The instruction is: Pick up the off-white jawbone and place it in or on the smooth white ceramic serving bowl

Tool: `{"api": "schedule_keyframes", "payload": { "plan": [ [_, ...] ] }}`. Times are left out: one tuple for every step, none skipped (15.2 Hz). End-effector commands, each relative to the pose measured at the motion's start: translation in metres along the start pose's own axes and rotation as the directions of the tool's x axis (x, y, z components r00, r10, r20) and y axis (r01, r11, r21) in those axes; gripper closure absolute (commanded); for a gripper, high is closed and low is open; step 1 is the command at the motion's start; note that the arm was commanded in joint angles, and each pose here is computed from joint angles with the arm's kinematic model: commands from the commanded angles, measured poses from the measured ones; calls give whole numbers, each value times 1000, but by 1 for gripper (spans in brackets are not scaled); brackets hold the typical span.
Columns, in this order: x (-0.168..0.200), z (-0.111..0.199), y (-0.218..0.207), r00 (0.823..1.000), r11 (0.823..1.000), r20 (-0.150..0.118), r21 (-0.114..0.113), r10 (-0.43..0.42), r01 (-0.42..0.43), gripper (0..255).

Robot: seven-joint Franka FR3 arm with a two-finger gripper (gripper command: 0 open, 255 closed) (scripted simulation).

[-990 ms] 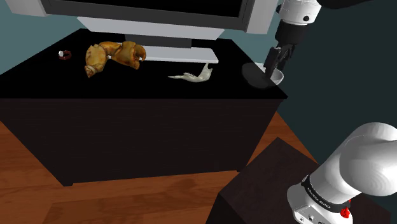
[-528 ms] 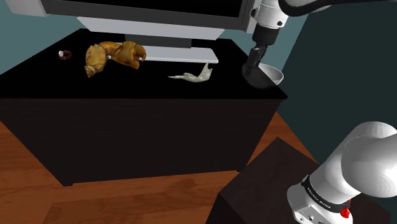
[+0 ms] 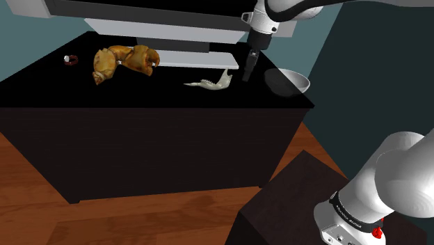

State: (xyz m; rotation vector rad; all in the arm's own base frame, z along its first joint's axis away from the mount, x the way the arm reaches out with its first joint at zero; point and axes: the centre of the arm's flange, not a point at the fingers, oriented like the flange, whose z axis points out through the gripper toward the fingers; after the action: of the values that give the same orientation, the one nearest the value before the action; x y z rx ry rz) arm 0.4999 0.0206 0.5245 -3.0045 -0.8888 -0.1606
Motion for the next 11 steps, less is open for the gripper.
{"api": "schedule_keyframes", "payload": {
  "plan": [
    [22,9,8,997,997,-18,10,-75,75,0],
    [33,13,9,994,994,-27,16,-110,110,0],
    [45,17,11,989,989,-36,20,-145,146,0],
    [56,21,12,983,983,-45,25,-180,181,0],
    [68,24,12,975,976,-54,29,-214,216,0],
    [79,28,12,967,968,-64,33,-248,251,0],
    [91,32,12,957,958,-73,36,-282,285,0],
    [103,35,11,945,947,-83,39,-315,319,0],
    [114,39,10,933,935,-93,42,-348,353,0],
    [117,39,9,930,932,-95,43,-355,361,0],
    [117,45,9,930,932,-95,43,-355,361,0]
  ]
}}
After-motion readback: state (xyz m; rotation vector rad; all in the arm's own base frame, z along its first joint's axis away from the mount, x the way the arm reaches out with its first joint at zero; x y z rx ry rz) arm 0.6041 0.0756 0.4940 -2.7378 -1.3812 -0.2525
